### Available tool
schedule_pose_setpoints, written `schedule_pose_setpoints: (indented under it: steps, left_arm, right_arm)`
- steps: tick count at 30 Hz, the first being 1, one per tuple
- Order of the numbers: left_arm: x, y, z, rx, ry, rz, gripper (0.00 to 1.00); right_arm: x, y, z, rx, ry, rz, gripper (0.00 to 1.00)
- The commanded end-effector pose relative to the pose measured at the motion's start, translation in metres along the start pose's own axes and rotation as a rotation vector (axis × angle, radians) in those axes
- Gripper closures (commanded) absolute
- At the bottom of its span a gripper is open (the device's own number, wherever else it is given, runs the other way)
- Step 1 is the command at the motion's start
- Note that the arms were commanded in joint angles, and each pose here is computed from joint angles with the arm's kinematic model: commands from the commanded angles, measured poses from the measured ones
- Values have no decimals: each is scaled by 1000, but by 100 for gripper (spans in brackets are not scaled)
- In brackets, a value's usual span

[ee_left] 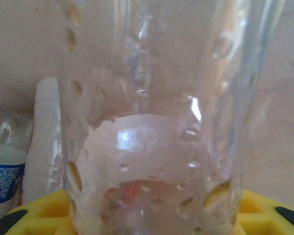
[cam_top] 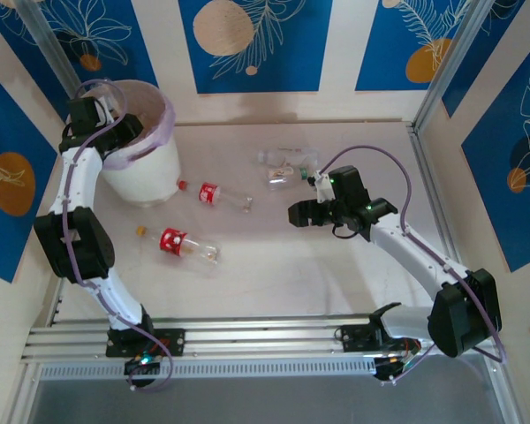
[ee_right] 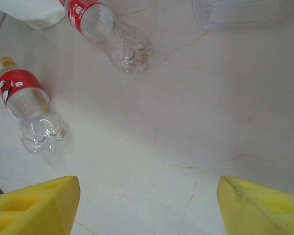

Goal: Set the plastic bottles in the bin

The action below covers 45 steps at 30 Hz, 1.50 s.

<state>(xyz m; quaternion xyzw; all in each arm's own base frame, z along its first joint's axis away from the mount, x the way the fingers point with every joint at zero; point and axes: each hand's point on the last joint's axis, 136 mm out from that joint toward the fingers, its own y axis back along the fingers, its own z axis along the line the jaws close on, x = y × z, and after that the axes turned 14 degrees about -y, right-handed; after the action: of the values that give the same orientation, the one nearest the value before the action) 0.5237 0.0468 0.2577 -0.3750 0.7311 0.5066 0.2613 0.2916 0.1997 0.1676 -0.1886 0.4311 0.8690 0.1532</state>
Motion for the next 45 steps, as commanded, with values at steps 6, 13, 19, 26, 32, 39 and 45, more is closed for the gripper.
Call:
schedule_pose_setpoints:
  steps: [6, 13, 19, 26, 32, 39, 45]
  left_arm:
    - [9, -8, -2, 26, -19, 41, 16]
    - [-8, 6, -7, 17, -60, 12, 0]
    - [-35, 25, -4, -22, -88, -37, 0]
    - [-50, 51, -6, -47, -125, -56, 0]
    - [-63, 101, -9, -108, -165, -115, 0]
    - [-36, 140, -52, -35, -203, -141, 0]
    - [9, 158, -121, 82, -293, -120, 0]
  right_arm:
    - [3, -4, -2, 0, 13, 12, 25]
    - [4, -5, -2, -2, 12, 14, 25]
    - [4, -5, -2, 3, 18, 13, 25]
    - [1, -6, 5, -1, 50, 13, 25]
    - [-11, -16, 27, 28, 188, 21, 25]
    - [-51, -34, 18, 154, 260, -30, 25]
    - [-89, -49, -18, 258, 287, -22, 25]
